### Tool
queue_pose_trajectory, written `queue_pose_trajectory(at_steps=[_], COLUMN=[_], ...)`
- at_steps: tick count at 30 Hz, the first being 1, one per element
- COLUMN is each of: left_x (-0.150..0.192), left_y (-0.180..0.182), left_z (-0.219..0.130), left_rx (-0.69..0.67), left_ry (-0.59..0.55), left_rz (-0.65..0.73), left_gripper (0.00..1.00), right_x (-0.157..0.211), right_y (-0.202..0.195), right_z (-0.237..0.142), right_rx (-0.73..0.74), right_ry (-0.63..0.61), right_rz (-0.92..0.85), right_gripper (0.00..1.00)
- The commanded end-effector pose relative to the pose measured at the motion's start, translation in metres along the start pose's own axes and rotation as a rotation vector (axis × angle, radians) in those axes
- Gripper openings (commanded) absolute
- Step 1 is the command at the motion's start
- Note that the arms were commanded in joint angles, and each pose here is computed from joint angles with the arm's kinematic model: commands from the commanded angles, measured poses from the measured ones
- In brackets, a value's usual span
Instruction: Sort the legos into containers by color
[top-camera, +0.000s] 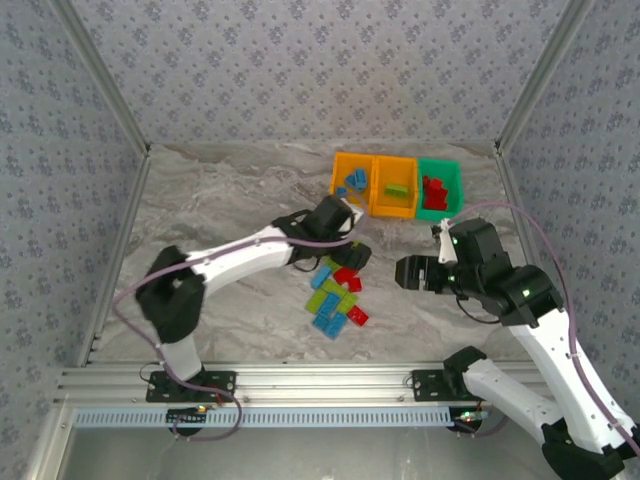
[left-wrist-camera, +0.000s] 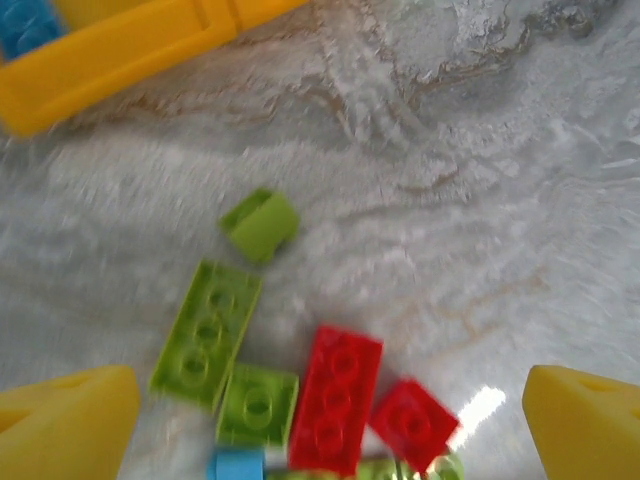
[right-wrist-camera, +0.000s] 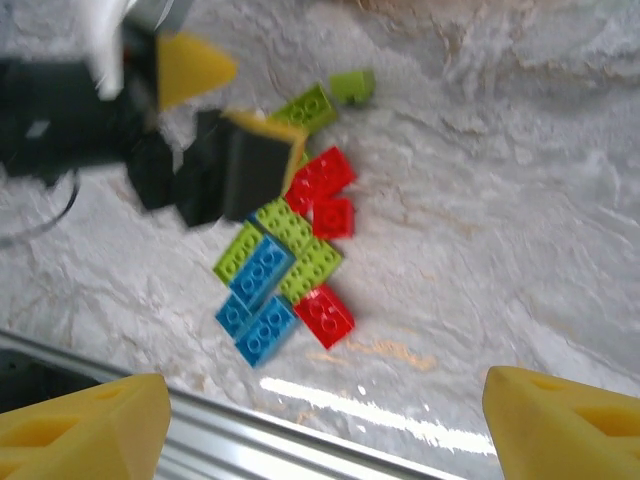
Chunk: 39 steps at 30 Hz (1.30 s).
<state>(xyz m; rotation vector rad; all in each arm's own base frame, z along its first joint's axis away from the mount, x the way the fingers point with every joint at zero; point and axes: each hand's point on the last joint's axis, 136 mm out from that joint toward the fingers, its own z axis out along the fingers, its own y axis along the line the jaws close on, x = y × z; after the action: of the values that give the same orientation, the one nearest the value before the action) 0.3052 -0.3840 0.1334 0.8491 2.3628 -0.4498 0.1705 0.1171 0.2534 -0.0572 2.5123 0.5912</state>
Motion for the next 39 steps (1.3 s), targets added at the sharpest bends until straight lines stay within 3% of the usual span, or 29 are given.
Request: queue_pose_trajectory(at_steps=[1, 5, 9, 12, 14, 20, 25, 30, 35, 39], left_x=[-0.003, -0.010, -0.010, -0.006, 0.000, 0.022, 0.028, 0.003, -0.051, -0.094], left_y=[0.008, 0.014, 0.023, 0.030, 0.033, 0.043, 0.043, 0.025, -0.008, -0.017], left_z=[0.032, 0.067, 0.090, 0.101, 0.105, 0.108, 0.104, 0.075, 0.029, 0.017], left_rx=[-0.053, -0.096, -0.149, -0.181, -0.187, -0.219, -0.210, -0.125, 0.022, 0.038], left_ry=[0.087, 0.111, 0.125, 0.132, 0.153, 0.200, 0.200, 0.102, -0.094, -0.219], left_rz=[0.202, 0.243, 0.240, 0.224, 0.219, 0.230, 0.209, 0.145, 0.074, 0.048], left_gripper=[0.98, 0.96, 0.83, 0.68, 0.59, 0.49, 0.28, 0.25, 0.21, 0.21], right_x=[0.021, 0.022, 0.023, 0.025, 0.026, 0.028, 0.024, 0.021, 0.012, 0.011], right_y=[-0.015, -0.020, -0.022, -0.022, -0.023, -0.023, -0.018, -0.009, -0.009, -0.011], right_z=[-0.010, -0.014, -0.013, -0.010, -0.008, -0.005, -0.002, 0.002, -0.003, -0.005], right_rx=[0.061, 0.076, 0.088, 0.083, 0.085, 0.076, 0.049, 0.005, 0.003, 0.013], right_ry=[0.041, 0.023, 0.027, 0.030, 0.035, 0.033, 0.024, 0.021, -0.035, -0.051], right_rz=[0.033, 0.023, 0.013, 0.014, 0.015, 0.027, 0.038, 0.056, 0.078, 0.091], right_gripper=[0.84, 0.85, 0.86, 0.86, 0.86, 0.86, 0.86, 0.86, 0.86, 0.86])
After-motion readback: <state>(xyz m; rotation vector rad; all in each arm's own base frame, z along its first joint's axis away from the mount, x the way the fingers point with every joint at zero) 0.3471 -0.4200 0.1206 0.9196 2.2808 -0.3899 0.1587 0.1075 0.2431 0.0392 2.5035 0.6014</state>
